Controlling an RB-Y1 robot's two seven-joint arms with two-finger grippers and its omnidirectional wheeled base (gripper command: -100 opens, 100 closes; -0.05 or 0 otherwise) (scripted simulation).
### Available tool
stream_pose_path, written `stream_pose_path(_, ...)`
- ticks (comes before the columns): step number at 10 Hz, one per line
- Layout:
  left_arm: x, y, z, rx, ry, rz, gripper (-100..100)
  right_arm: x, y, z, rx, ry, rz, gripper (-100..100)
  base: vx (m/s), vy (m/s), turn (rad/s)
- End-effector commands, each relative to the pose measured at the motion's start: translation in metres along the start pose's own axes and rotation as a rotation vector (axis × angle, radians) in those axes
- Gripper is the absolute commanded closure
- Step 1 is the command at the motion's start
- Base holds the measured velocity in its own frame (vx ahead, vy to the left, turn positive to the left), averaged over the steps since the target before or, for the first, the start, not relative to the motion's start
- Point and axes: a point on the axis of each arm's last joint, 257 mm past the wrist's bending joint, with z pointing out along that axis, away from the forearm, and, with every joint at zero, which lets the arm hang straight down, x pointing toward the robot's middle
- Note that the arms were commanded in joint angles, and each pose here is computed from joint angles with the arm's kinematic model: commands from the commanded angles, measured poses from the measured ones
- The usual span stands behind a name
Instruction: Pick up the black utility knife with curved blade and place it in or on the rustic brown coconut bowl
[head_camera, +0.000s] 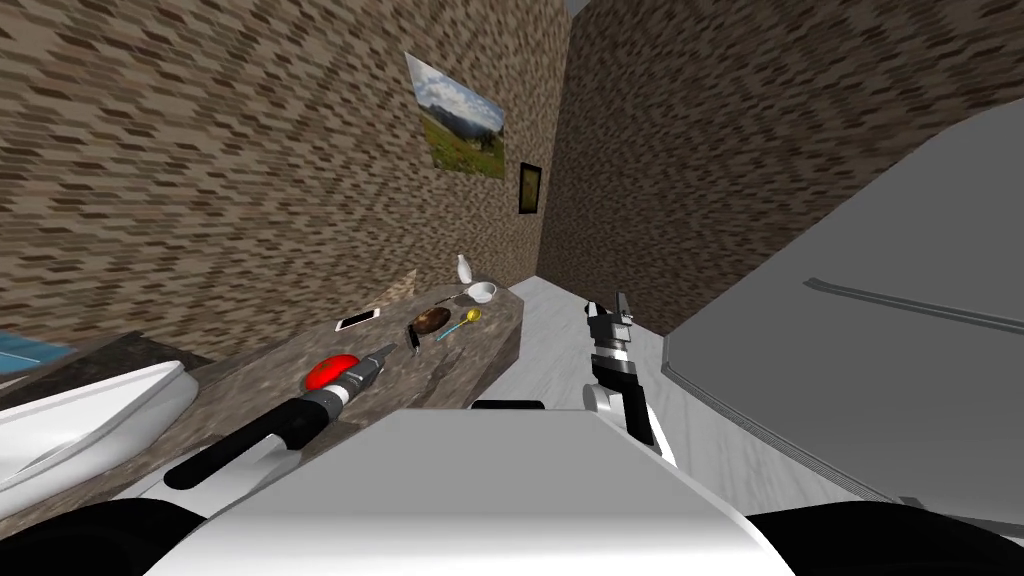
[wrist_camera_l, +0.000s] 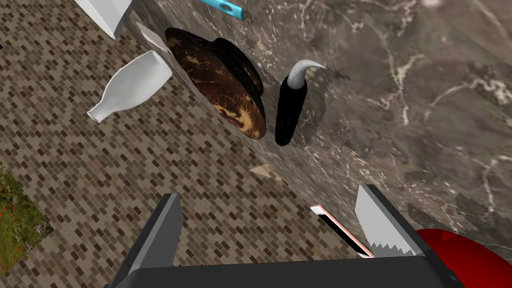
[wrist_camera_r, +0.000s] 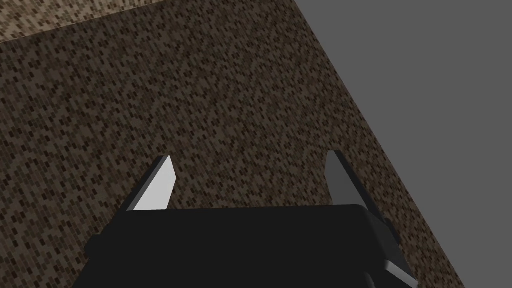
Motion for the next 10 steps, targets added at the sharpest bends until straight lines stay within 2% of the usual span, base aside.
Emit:
stream_pose_path(1, -0.001, 0.01, 0.0, -0.038, 0.021, 0.016, -100, 0.0, 0.0, 0.0, 0.0, 0.0, 0.0, 0, 0.03, -0.012, -0.086)
stream_pose_path(2, 0.002, 0.026, -0.004, -0.096, 0.052, 0.025, -100, 0.0, 0.0, 0.0, 0.0, 0.0, 0.0, 0, 0.035, -0.023, -0.142)
stream_pose_path(3, 0.001, 0.025, -0.003, -0.096, 0.055, 0.034, -100, 0.0, 0.0, 0.0, 0.0, 0.0, 0.0, 0, 0.029, -0.011, -0.106)
stream_pose_path(4, 0.003, 0.039, -0.007, -0.152, 0.088, 0.05, -100, 0.0, 0.0, 0.0, 0.0, 0.0, 0.0, 0, 0.04, -0.009, -0.215)
stream_pose_path(5, 0.004, 0.04, -0.007, -0.154, 0.089, 0.051, -100, 0.0, 0.0, 0.0, 0.0, 0.0, 0.0, 0, 0.031, 0.004, -0.078)
stream_pose_path(6, 0.006, 0.053, -0.011, -0.208, 0.123, 0.068, -100, 0.0, 0.0, 0.0, 0.0, 0.0, 0.0, 0, 0.035, -0.002, -0.154)
stream_pose_path(7, 0.006, 0.054, -0.012, -0.212, 0.123, 0.069, -100, 0.0, 0.0, 0.0, 0.0, 0.0, 0.0, 0, 0.029, -0.002, -0.096)
stream_pose_path(9, 0.011, 0.082, -0.023, -0.318, 0.183, 0.085, -100, 0.0, 0.0, 0.0, 0.0, 0.0, 0.0, 0, 0.047, -0.001, -0.237)
stream_pose_path(10, 0.01, 0.082, -0.023, -0.324, 0.19, 0.102, -100, 0.0, 0.0, 0.0, 0.0, 0.0, 0.0, 0, 0.039, 0.012, -0.053)
